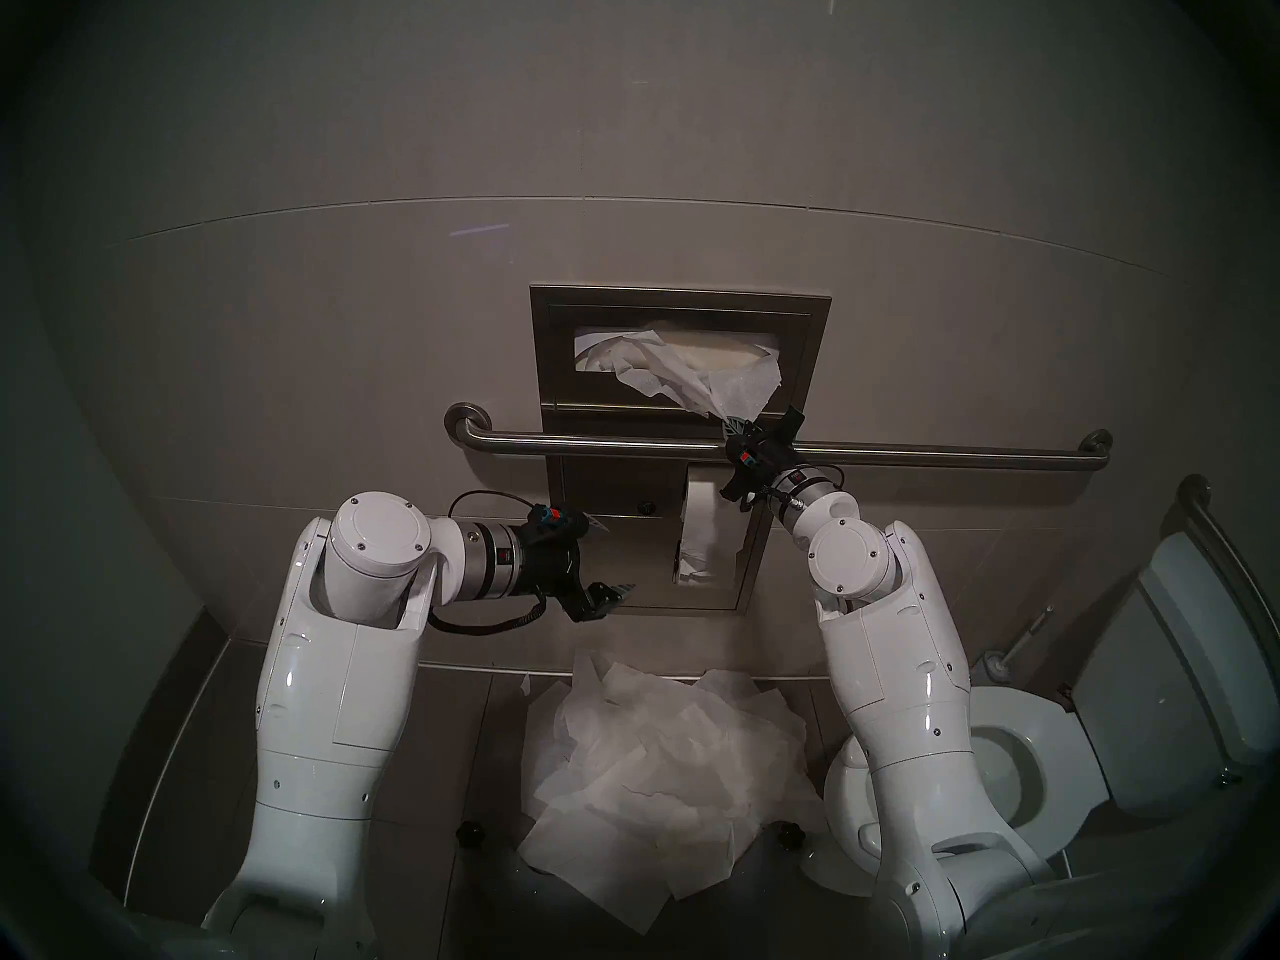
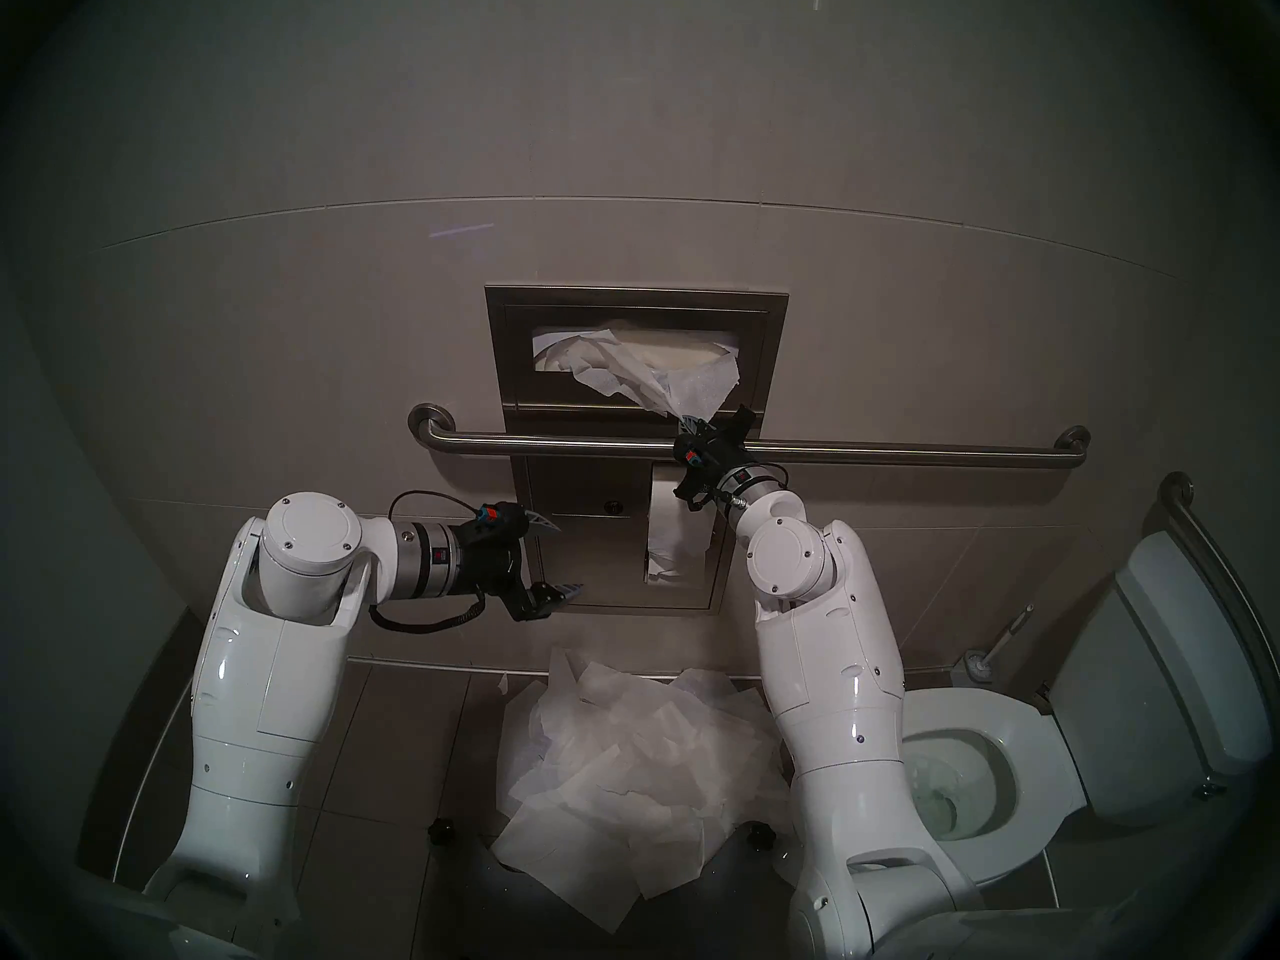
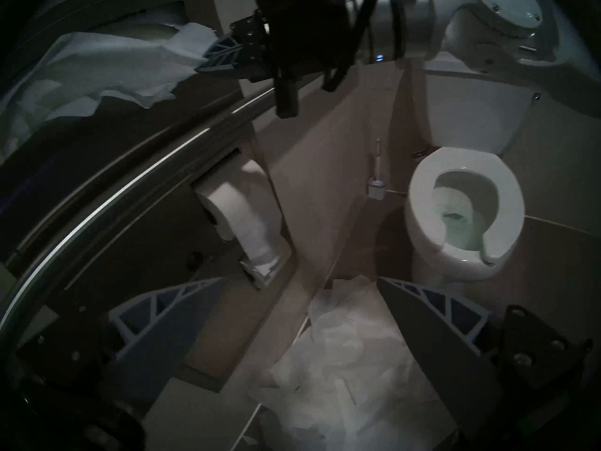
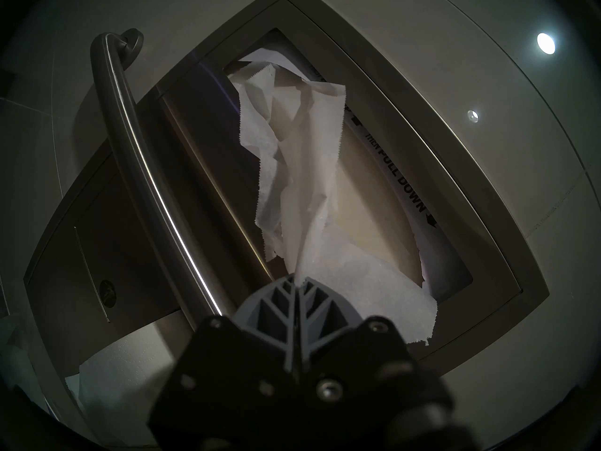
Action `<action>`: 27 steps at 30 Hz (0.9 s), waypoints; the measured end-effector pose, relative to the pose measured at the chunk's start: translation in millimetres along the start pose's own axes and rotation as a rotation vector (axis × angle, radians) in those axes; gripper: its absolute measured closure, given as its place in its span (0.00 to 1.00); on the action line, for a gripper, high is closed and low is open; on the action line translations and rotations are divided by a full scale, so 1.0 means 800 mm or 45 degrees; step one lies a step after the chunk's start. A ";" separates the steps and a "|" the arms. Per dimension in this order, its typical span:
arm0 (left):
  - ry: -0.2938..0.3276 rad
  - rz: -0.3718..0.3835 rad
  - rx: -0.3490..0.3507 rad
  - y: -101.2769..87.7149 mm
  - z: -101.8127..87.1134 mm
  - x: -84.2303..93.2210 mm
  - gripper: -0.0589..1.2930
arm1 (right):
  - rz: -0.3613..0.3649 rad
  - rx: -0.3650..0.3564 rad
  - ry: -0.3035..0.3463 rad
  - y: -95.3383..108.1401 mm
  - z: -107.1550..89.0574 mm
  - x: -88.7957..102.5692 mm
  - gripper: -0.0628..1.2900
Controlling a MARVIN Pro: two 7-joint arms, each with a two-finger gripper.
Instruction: Take out a toilet seat cover
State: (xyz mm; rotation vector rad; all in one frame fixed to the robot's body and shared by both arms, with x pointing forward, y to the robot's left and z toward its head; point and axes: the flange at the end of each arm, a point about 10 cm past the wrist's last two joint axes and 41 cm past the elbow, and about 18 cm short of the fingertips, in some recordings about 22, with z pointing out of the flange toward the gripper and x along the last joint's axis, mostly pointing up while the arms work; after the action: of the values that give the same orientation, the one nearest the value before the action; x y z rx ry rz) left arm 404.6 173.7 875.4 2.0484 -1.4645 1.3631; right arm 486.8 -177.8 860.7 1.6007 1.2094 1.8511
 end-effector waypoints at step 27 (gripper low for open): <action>0.045 0.074 0.455 -0.082 0.043 0.062 0.02 | 0.011 0.004 0.001 -0.001 0.000 -0.001 0.98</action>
State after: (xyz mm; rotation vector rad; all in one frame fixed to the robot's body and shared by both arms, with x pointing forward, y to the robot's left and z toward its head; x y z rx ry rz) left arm 480.7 150.9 915.8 2.1865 -1.3535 1.7846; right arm 486.7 -178.0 859.3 1.6089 1.2081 1.8563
